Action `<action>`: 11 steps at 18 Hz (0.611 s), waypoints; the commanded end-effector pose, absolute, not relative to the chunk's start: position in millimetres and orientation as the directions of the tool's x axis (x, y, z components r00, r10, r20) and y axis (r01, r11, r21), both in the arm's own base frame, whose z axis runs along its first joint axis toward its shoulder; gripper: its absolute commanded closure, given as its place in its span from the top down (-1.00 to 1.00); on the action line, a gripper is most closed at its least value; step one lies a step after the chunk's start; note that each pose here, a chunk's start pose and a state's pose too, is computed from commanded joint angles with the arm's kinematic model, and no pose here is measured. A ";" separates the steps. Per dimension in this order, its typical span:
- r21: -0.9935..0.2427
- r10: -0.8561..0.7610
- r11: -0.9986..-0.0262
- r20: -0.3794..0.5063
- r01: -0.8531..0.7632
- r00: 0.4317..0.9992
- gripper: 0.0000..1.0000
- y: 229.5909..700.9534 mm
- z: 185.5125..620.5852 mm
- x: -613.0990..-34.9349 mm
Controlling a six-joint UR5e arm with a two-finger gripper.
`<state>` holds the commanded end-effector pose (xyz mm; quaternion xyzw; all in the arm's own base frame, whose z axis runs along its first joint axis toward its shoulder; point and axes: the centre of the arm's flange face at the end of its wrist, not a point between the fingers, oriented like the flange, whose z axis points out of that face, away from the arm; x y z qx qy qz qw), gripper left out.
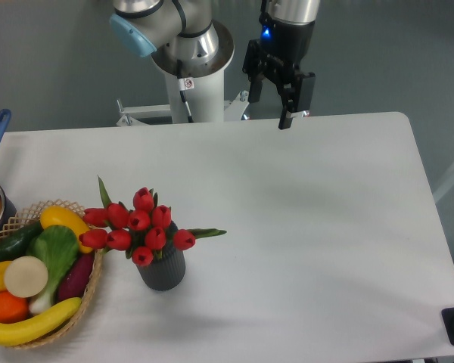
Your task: Pick up the flowers from the vase
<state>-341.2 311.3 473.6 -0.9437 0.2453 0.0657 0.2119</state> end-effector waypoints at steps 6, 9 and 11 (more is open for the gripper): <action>-0.558 -0.197 -0.810 -0.028 -0.179 0.980 1.00 322.9 452.9 -327.7; -0.583 -0.187 -0.796 -0.019 -0.163 0.982 1.00 325.6 452.8 -326.2; -0.575 -0.202 -0.799 -0.021 -0.178 0.979 1.00 329.7 442.7 -318.0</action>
